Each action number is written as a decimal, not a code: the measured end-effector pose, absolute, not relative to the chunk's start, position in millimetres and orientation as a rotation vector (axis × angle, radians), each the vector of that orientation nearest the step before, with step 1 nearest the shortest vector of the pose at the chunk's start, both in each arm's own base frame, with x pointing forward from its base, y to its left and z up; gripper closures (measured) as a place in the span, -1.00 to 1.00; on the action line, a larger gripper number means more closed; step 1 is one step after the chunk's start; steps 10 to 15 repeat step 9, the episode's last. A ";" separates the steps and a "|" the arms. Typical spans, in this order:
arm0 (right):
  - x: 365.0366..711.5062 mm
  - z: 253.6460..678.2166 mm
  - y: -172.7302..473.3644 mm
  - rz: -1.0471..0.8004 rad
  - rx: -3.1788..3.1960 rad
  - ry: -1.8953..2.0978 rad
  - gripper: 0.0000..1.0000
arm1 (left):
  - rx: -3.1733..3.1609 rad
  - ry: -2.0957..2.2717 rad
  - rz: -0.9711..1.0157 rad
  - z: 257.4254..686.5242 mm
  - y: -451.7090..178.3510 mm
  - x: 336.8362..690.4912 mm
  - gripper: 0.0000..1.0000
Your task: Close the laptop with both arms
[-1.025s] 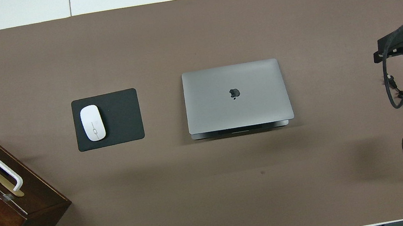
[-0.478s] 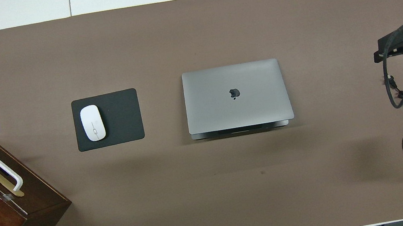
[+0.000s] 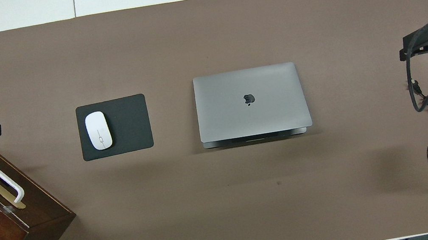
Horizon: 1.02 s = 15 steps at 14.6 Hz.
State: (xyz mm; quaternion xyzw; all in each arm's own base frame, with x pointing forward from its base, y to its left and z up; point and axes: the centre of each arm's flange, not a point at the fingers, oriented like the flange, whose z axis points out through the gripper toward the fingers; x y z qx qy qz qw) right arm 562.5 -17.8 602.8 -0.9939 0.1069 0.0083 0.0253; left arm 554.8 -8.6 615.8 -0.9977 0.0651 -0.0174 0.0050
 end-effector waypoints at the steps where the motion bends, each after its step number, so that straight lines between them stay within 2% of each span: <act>1: 562.6 602.9 -18.0 0.024 -3.077 0.298 -1.00 | -3.125 0.203 -0.048 615.4 -8.5 554.3 -1.00; 15: 562.7 603.0 -19.0 0.019 -3.085 0.202 -1.00 | -3.135 0.187 -0.047 615.3 -7.6 554.2 -1.00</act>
